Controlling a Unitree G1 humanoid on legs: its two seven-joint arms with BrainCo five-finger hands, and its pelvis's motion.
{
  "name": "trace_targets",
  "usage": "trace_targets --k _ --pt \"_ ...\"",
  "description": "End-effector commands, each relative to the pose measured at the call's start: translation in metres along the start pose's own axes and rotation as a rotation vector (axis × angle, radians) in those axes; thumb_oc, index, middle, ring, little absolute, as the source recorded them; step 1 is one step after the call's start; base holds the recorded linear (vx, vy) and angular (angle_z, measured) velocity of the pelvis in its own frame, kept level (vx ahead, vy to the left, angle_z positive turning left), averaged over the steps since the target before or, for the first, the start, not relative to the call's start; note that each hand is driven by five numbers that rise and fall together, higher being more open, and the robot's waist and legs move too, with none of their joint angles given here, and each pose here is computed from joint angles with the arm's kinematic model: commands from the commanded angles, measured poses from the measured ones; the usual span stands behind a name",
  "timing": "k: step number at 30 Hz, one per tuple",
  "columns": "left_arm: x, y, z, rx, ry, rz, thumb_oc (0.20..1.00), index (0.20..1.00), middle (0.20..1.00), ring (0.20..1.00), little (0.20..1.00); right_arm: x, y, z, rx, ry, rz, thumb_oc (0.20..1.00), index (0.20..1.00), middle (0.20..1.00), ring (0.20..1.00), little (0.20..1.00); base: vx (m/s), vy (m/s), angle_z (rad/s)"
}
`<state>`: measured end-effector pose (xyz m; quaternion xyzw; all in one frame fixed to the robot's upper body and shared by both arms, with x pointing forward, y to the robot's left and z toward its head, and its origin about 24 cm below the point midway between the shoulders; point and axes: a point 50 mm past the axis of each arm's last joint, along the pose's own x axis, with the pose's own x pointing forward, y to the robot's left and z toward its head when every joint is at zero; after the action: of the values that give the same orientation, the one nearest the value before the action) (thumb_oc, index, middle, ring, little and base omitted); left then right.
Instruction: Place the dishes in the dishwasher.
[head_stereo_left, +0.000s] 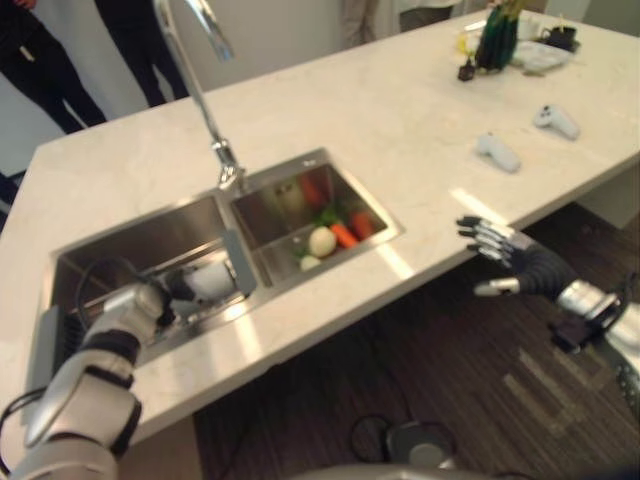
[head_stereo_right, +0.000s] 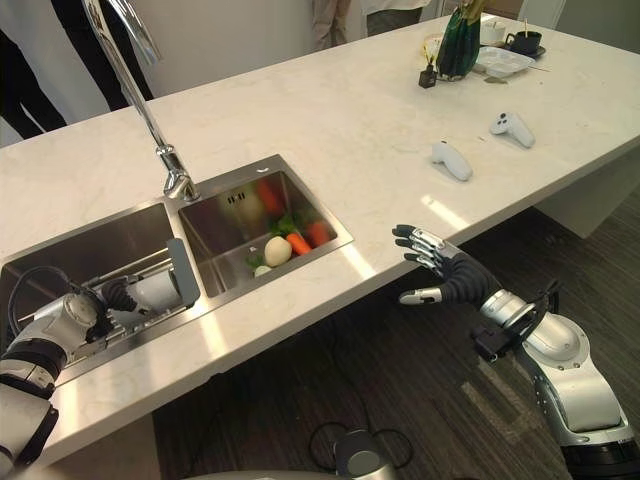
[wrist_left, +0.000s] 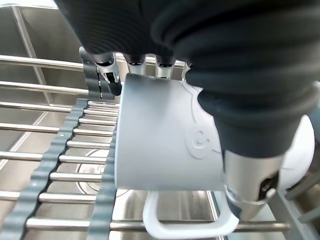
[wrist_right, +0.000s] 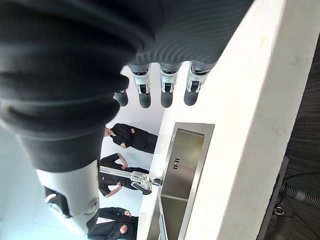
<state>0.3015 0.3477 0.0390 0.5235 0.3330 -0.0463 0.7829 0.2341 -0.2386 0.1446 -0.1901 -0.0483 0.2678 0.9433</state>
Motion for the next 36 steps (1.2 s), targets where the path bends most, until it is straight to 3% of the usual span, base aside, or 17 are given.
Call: trace_targets --k 1,2,4,5,11,20,25,36 --pt "-0.001 0.004 -0.009 0.023 0.06 0.042 1.0 1.0 1.0 1.0 1.0 0.001 -0.006 0.03 -0.083 -0.131 -0.006 1.0 1.0 1.0 1.0 1.0 0.0 0.0 0.0" --pt "0.0 -0.001 -0.012 0.024 0.077 0.022 1.0 1.0 1.0 1.0 1.0 0.002 -0.007 0.031 -0.086 -0.134 -0.004 1.0 1.0 1.0 1.0 1.0 0.0 0.0 0.0" --pt "0.003 -0.018 -0.016 0.022 0.108 -0.025 0.906 0.906 0.906 0.906 0.906 0.005 -0.008 0.034 -0.082 -0.144 -0.002 1.0 1.0 1.0 1.0 1.0 -0.02 0.001 -0.01" --pt "0.005 -0.032 -0.019 0.049 0.148 -0.068 0.2 0.2 0.2 0.2 0.2 0.008 -0.007 0.033 -0.083 -0.147 -0.001 1.0 1.0 1.0 1.0 1.0 0.0 0.0 0.0" --pt "0.003 -0.091 -0.035 0.098 0.271 -0.2 0.2 0.2 0.2 0.2 0.2 0.011 0.001 0.034 -0.072 -0.153 0.002 1.0 1.0 1.0 1.0 1.0 0.0 -0.016 -0.03" --pt "0.005 -0.086 -0.029 0.164 0.243 -0.076 0.2 0.2 0.2 0.2 0.2 0.011 0.003 0.029 -0.063 -0.159 -0.006 1.0 1.0 1.0 1.0 1.0 -0.04 -0.017 -0.06" --pt "0.006 -0.07 -0.023 0.148 0.183 0.046 0.2 0.2 0.2 0.2 0.2 0.007 0.005 0.024 -0.057 -0.149 -0.023 1.0 1.0 1.0 1.0 1.0 -0.03 -0.007 0.03" --pt "-0.016 0.01 -0.03 0.065 0.08 0.474 0.2 0.2 0.2 0.2 0.2 -0.003 -0.001 0.017 -0.046 -0.131 -0.108 1.0 1.0 1.0 1.0 1.0 -0.06 -0.01 0.14"
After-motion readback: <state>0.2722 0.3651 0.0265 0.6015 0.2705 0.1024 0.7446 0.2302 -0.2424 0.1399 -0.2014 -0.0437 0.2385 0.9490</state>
